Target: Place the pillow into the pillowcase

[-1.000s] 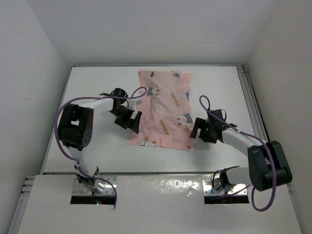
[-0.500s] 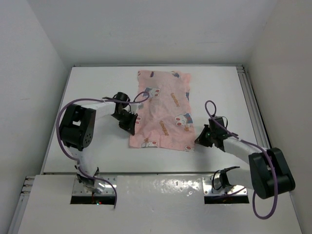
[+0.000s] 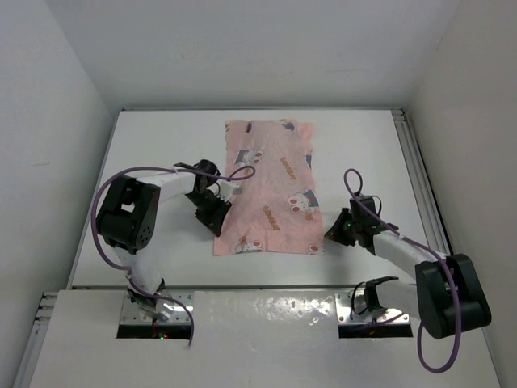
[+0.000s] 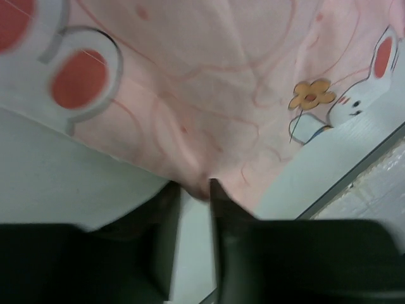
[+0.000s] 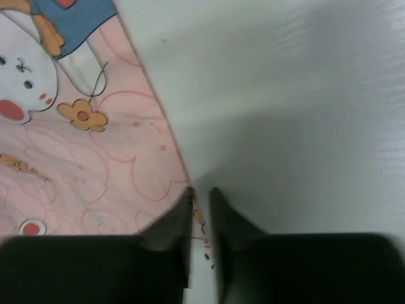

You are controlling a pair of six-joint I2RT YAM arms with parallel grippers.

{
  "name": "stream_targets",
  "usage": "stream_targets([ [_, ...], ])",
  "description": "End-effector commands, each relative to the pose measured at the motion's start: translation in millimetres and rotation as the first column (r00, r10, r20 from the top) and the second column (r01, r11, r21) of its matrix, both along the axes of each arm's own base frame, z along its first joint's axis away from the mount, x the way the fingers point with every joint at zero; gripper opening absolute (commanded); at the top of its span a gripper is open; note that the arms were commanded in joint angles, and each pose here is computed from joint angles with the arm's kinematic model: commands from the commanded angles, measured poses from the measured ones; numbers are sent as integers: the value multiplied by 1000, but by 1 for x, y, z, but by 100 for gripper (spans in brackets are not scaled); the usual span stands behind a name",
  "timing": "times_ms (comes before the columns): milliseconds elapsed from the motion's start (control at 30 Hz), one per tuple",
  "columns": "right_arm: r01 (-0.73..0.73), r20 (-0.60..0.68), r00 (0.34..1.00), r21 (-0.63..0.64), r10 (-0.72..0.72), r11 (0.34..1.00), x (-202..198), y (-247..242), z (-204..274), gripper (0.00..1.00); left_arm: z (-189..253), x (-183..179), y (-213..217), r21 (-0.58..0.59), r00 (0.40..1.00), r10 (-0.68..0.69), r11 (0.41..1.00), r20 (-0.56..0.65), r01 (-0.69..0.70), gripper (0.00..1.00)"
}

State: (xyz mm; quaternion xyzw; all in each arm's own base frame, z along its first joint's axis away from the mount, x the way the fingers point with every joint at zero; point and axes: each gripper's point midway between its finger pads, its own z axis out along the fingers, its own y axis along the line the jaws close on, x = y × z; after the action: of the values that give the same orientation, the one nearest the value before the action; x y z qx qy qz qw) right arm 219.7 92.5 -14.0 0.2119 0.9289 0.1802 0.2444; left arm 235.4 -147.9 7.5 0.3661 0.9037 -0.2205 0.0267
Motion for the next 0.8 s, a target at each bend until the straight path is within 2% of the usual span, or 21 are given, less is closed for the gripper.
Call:
stream_targets([
  [0, -48, -24, 999, -48, 47, 998, 5, -6, 5, 24, 12, -6, 3, 12, 1000, -21, 1000, -6, 21, 29],
  [33, -57, -3, 998, -52, 57, 997, 17, -6, 16, 40, 15, -5, 3, 8, 1000, -13, 1000, -7, 13, 41],
  [67, -86, -25, 996, -73, 84, 994, 14, -9, 17, 71, 18, -3, 4, 4, 1000, -4, 1000, -1, 4, 45],
  [133, -69, -7, 998, -119, 69, 990, 30, -17, 30, 98, 27, 6, 10, 5, 999, 39, 999, 8, -39, 62],
  [200, -46, -7, 999, -181, 45, 982, 35, -33, 39, 99, 38, 14, 16, 9, 997, 72, 997, 24, -72, 70],
  [233, -23, 27, 999, -199, 29, 980, 47, -38, 52, 99, 48, 28, 22, 6, 993, 104, 994, 58, -105, 77],
  [400, 42, 27, 999, -273, -36, 961, 61, -70, 82, 99, 96, 83, 54, -23, 938, 264, 964, 223, -266, 80],
  [500, 66, 31, 998, -300, -59, 952, 70, -82, 99, 99, 131, 126, 96, -43, 822, 433, 892, 370, -450, 83],
  [567, 99, 48, 995, -334, -88, 937, 75, -93, 108, 99, 147, 144, 114, -64, 747, 488, 853, 451, -518, 83],
  [600, 104, 51, 994, -340, -92, 935, 76, -95, 110, 99, 151, 149, 133, -78, 699, 546, 810, 462, -581, 84],
  [700, 165, 72, 986, -367, -149, 916, 78, -114, 119, 99, 162, 158, 153, -111, 625, 608, 755, 491, -647, 86],
  [767, 189, 84, 982, -375, -170, 908, 78, -121, 123, 99, 161, 158, 160, -111, 611, 624, 738, 487, -666, 89],
])
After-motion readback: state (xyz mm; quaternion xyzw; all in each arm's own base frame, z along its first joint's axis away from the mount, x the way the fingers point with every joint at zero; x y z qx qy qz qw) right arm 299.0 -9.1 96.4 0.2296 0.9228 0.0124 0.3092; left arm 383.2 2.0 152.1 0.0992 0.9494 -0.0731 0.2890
